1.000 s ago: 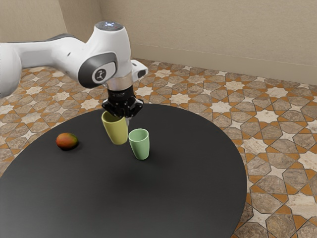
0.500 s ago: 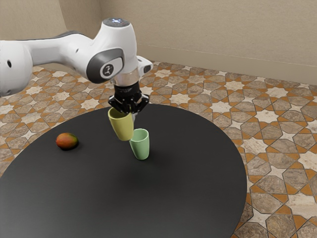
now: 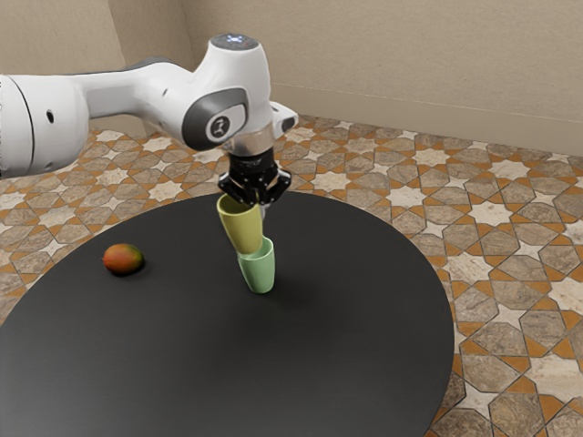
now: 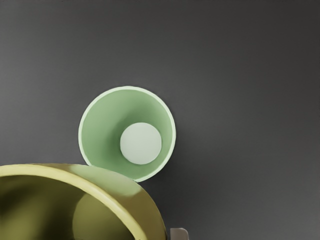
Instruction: Place the left cup onto the right cup
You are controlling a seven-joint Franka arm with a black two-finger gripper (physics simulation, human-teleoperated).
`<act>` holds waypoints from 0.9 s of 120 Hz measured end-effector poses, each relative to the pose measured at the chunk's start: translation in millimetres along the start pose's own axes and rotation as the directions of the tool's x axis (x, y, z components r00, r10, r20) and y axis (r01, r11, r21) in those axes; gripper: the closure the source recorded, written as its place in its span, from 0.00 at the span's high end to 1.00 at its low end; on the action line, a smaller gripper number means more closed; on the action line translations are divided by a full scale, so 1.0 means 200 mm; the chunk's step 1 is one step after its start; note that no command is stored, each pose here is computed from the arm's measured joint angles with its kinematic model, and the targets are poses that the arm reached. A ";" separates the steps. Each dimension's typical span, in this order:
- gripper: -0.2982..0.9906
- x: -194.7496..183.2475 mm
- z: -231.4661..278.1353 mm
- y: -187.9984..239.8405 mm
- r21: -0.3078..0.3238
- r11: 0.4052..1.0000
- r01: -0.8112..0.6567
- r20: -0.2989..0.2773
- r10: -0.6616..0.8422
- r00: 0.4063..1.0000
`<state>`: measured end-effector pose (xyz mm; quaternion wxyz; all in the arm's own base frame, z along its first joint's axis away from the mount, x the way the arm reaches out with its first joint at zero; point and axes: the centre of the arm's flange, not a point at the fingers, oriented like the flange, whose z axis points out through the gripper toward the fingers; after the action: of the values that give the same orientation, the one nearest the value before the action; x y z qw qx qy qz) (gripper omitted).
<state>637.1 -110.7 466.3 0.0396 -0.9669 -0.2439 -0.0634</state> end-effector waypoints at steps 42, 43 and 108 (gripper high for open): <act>0.16 0.08 0.06 0.03 0.004 1.000 -0.005 0.012 0.005 1.000; 0.16 0.08 0.06 0.03 0.005 1.000 -0.005 0.012 0.005 1.000; 0.16 0.24 0.16 -0.09 0.025 1.000 -0.008 0.020 0.008 1.000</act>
<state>674.5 -68.5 442.2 0.0495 -0.9679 -0.2412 -0.0508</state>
